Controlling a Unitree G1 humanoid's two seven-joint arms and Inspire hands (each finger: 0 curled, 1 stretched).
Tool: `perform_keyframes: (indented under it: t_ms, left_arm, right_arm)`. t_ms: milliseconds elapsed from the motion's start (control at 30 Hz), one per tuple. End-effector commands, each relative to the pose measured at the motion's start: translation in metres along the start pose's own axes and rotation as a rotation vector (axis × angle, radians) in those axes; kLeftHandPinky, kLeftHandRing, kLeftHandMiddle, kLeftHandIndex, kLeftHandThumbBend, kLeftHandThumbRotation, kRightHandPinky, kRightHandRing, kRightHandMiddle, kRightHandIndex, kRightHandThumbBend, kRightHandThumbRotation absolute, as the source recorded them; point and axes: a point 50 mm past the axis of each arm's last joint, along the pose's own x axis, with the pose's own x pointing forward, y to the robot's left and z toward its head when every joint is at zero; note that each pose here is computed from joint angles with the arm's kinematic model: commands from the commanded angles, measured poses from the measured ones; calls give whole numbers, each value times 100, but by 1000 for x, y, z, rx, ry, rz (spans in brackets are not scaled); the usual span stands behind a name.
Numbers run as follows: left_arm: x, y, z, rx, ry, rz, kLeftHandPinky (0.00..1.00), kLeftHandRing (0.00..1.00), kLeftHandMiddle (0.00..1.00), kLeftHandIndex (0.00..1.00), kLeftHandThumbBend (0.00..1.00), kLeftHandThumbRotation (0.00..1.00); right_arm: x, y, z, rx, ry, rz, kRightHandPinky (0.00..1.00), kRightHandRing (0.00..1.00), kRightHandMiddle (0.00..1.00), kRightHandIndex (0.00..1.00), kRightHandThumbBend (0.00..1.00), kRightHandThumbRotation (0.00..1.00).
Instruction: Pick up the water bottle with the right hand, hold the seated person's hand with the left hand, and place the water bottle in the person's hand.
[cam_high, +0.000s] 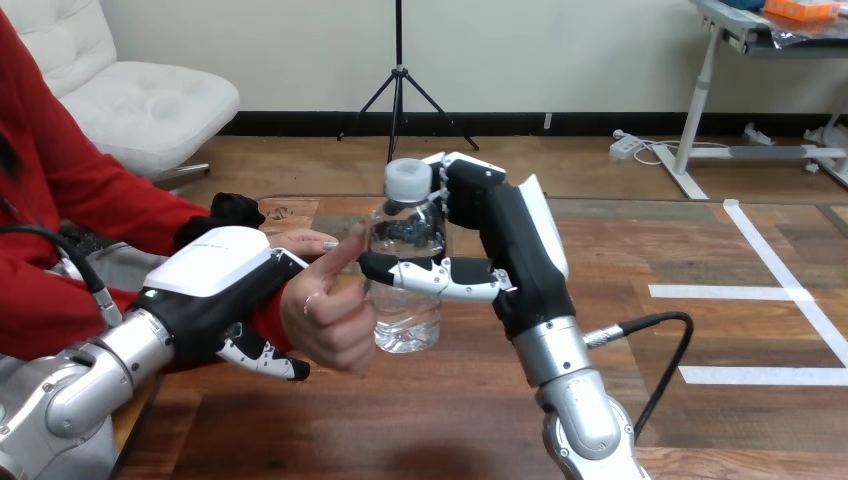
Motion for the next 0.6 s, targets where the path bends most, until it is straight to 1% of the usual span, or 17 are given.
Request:
perform_keyframes:
  t_ms: [0,567]
  left_arm:
    - [18,14,22,-9,-106,88,26,33,40,42,72,1]
    - [17,12,24,-28,-102,77,25,32,39,41,73,1]
  right_arm:
    - [29,3,26,16,-151,-3,31,37,52,52,84,0]
    - [29,5,26,16,-150,6,31,37,52,52,84,0]
